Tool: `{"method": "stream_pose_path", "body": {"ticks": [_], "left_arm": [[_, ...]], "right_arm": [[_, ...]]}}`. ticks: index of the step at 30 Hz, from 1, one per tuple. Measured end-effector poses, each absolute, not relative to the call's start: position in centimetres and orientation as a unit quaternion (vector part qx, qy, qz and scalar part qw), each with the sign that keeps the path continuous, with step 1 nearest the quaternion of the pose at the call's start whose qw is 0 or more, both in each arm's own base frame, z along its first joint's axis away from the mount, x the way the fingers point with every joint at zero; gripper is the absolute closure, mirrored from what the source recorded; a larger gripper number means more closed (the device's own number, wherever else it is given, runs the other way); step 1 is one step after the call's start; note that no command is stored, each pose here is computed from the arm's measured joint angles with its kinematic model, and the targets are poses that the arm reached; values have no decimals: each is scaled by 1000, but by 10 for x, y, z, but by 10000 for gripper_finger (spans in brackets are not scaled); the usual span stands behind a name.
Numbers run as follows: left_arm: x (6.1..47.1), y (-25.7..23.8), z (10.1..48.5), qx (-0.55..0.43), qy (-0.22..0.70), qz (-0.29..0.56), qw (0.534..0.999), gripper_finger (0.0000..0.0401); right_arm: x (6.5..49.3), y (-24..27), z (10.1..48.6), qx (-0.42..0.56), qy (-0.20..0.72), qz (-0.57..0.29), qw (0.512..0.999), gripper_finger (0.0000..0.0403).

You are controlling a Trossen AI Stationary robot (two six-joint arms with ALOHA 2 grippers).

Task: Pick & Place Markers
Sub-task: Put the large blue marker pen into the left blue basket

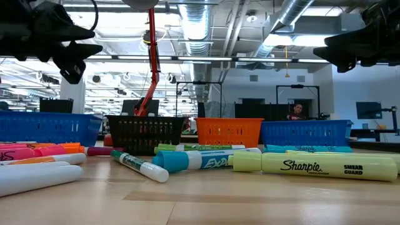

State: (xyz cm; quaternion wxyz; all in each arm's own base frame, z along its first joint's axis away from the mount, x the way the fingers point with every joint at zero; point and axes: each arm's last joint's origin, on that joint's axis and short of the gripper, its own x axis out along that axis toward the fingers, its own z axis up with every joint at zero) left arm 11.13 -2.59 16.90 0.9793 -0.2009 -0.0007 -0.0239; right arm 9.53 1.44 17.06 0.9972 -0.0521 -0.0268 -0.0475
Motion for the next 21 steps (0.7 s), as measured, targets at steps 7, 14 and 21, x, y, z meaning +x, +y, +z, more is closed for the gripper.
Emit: {"method": "stream_pose_path", "body": {"ticks": [7, 14, 21], "left_arm": [[112, -28, 169, -228, 4, -50, 972, 270], [116, -35, 194, -200, -39, -163, 965, 270], [154, -46, 226, -118, 70, -139, 981, 270]], "right_arm": [[95, 14, 171, -52, -27, -47, 997, 173], [95, 15, 171, -11, -30, -43, 999, 173], [95, 11, 179, 21, -72, -65, 995, 173]]}}
